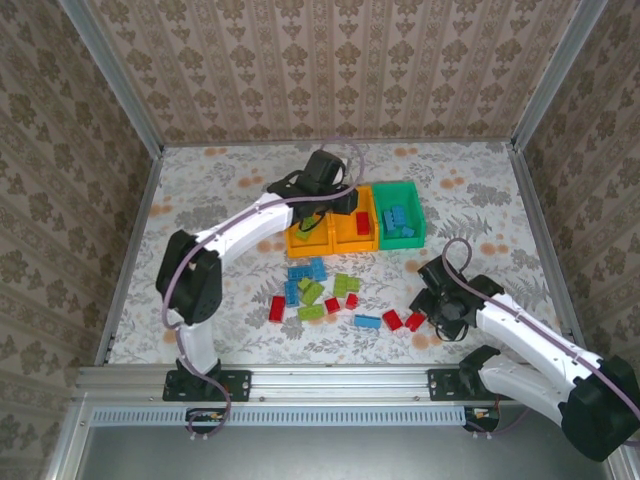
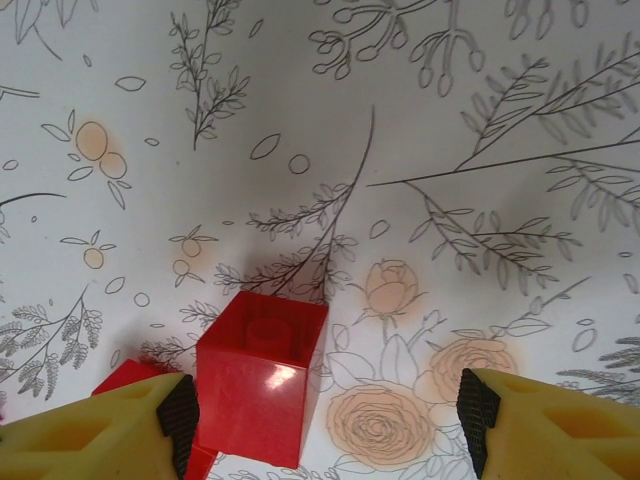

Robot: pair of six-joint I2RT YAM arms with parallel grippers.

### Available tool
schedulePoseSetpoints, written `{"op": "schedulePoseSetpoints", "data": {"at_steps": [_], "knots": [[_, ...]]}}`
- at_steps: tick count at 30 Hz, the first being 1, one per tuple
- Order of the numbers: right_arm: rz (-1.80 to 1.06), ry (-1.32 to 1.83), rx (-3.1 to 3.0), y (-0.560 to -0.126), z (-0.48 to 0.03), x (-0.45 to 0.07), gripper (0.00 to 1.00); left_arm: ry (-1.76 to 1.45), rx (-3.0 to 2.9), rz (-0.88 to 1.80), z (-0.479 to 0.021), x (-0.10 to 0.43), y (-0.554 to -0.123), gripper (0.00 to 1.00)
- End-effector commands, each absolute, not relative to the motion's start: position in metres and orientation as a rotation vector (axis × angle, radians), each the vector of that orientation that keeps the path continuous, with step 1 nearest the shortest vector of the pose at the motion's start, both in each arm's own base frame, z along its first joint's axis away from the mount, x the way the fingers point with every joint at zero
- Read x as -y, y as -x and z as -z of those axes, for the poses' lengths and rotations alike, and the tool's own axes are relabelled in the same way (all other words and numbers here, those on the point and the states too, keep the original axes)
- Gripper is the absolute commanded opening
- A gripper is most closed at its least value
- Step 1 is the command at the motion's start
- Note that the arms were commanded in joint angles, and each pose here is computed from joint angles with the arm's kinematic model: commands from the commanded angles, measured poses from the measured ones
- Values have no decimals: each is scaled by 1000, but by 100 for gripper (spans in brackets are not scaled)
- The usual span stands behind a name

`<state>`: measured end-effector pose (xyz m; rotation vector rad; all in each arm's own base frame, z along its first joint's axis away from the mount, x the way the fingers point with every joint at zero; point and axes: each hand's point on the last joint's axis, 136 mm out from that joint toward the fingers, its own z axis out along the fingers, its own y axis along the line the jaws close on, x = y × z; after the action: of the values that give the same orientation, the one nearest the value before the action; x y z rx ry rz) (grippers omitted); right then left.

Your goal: Sort the legos into containers by color

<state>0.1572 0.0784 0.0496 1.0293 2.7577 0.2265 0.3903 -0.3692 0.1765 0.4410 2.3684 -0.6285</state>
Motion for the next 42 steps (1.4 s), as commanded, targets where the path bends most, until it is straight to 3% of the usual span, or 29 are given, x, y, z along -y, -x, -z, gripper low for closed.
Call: {"op": "schedulePoseSetpoints", "data": {"at_steps": [1, 12, 24, 32, 36, 42], "knots": [[-271, -1062, -2758, -160, -46, -89, 72, -526, -2365, 673, -172, 385, -396, 34], [-265, -1046, -2792, -160, -34, -97, 69, -493, -2466, 625, -132, 389, -404, 41], [-230, -1021, -2833, -161, -20, -100, 53, -517, -2444, 576, -143, 387, -393, 72], [-193, -964, -2821, -169, -25, -98, 27, -501, -2342, 582, -166, 368, -380, 99], [-233, -854, -2745, -193, -49, -103, 21, -491, -2282, 537, -174, 347, -372, 100], [-532, -594, -2561, -254, -109, -150, 22, -452, -2283, 384, -171, 306, -361, 100]]}}
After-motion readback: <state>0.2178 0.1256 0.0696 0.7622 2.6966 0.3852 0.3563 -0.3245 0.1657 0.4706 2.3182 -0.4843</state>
